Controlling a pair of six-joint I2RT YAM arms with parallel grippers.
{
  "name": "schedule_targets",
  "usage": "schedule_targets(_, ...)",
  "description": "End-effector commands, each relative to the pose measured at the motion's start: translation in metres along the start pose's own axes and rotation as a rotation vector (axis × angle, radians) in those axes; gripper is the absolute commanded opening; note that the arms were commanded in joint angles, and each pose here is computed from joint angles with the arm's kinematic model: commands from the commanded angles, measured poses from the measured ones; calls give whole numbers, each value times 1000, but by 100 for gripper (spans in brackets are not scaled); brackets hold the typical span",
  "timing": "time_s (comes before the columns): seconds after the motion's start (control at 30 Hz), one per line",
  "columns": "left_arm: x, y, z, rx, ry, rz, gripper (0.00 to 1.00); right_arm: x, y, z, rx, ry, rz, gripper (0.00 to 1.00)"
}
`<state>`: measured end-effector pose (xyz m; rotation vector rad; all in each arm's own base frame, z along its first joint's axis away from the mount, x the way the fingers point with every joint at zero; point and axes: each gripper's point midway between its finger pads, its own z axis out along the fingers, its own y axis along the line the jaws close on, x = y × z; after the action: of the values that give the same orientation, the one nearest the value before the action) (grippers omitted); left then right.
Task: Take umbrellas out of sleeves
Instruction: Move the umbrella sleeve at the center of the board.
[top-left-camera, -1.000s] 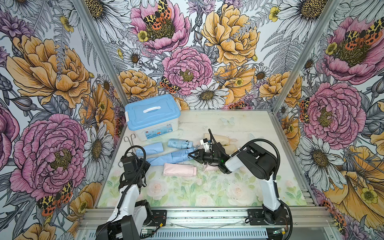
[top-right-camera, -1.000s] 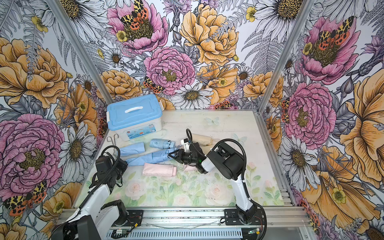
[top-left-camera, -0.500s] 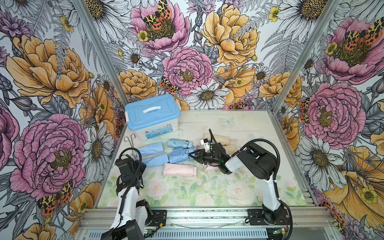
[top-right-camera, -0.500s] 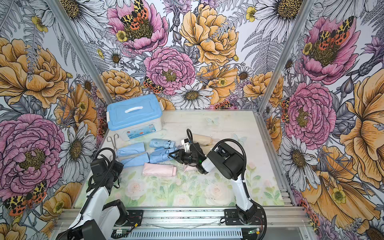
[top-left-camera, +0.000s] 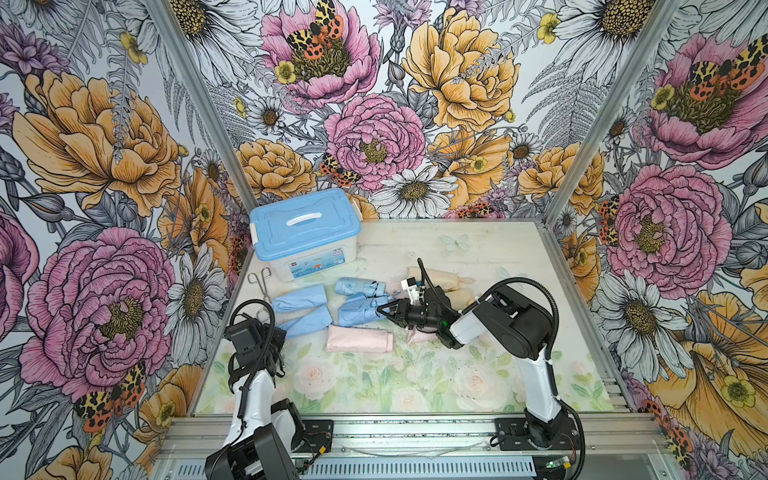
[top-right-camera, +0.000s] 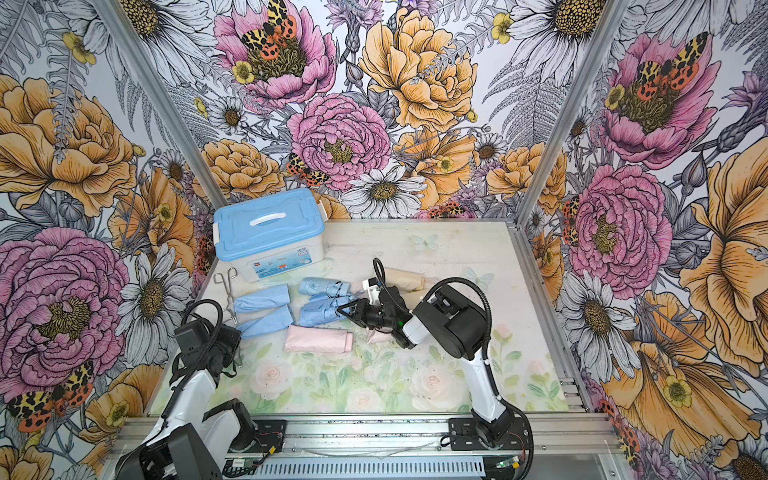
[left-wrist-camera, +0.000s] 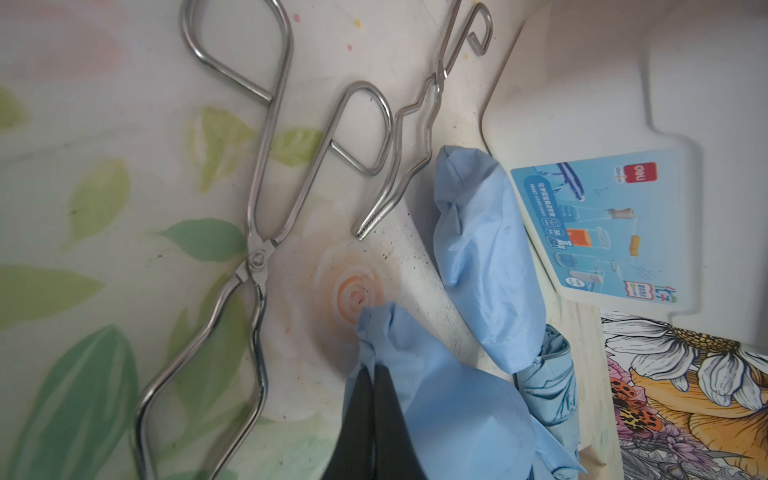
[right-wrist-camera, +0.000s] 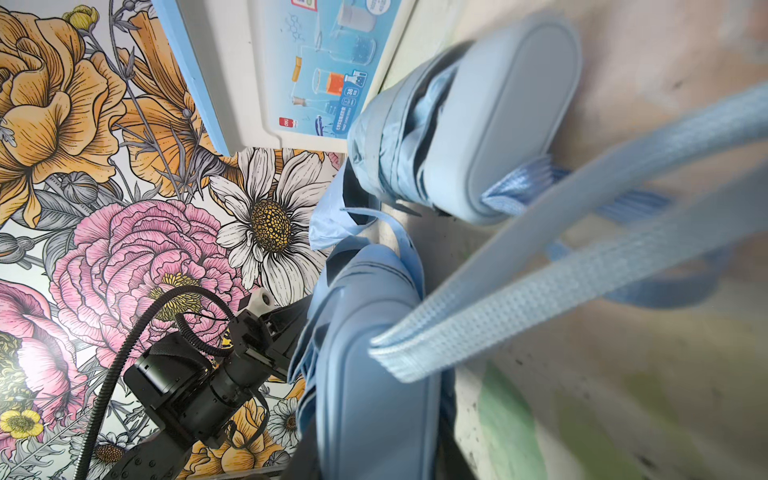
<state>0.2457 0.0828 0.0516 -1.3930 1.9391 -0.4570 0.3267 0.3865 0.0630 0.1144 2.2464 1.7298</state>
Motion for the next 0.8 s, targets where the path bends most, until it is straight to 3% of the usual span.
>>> schedule_targets(0.0,-16,-19,-7,62,-48,-18,0,-5,3,9,-13,-27,-23,6)
schedule_targets(0.37,-38,-27,-11,62,-82,-42,0,-6,-2,14,7,-38,-14,6)
schedule_targets(0.6,-36,-23,-8,53,-76,-47,3,-5,-6,16,19,-40,-6,7)
schedule_targets(0.77,-36,-23,-9,58,-79,-56,16,-5,-9,16,38,-43,0,17)
